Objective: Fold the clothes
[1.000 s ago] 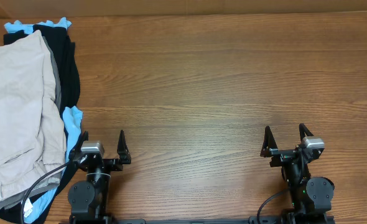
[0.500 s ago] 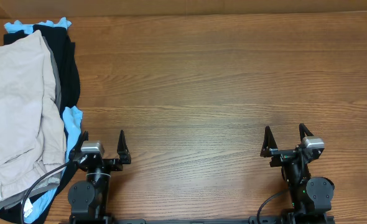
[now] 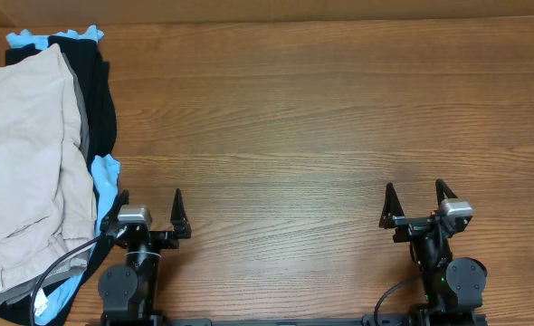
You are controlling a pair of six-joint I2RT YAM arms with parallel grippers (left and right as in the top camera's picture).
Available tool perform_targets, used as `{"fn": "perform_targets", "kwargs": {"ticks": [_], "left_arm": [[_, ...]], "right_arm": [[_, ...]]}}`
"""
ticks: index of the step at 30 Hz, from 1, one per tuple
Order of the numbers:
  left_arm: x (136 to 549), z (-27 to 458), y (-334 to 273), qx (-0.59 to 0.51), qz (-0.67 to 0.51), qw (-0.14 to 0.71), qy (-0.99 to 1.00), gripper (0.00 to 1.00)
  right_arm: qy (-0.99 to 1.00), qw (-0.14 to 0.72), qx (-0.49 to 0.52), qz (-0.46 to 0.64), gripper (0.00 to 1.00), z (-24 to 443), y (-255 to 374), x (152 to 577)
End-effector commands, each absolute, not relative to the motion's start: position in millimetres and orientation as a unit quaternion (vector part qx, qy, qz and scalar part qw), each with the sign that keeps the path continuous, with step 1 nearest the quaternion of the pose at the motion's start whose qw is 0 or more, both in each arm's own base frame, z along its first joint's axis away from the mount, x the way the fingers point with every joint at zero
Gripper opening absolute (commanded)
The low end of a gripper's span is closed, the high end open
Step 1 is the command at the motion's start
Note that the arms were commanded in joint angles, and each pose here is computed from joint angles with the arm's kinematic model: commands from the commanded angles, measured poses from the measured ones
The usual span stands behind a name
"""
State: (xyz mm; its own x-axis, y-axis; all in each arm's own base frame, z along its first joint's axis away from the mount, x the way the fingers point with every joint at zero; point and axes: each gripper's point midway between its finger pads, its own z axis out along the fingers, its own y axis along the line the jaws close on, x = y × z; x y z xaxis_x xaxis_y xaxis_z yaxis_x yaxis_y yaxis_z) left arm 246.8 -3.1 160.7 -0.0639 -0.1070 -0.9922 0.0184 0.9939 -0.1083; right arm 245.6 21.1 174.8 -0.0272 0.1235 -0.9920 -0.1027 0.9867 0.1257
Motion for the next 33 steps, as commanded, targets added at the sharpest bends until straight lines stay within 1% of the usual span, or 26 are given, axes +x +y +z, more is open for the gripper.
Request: {"fn": "perform_targets", "kwargs": {"ticks": [1,11,27,33], "left_arm": [[246.0,172.5,-12.5,-0.014,-0.072,0.699,0.711,1.0],[241.8,198.6,-11.2,-0.016,-0.07,0.712,0.698,1.0],[251.3,197.9,-10.1,-0.021,-0.068,0.685,0.725,1.0],[257.5,228.9,-9.9,-0.022,-0.068,0.685,0.725,1.0]], "right_arm": [[0.703,0.706,0.005,0.083,1.0,178.4,22.3,245.4],[0.676,0.732,0.003,0.084,1.0,196.9,22.2,244.5],[0.672,0.735,0.002,0.085,1.0,199.3,22.3,244.3],[0.648,0.759,-0.019,0.061,1.0,230.8,21.8,237.9]]}}
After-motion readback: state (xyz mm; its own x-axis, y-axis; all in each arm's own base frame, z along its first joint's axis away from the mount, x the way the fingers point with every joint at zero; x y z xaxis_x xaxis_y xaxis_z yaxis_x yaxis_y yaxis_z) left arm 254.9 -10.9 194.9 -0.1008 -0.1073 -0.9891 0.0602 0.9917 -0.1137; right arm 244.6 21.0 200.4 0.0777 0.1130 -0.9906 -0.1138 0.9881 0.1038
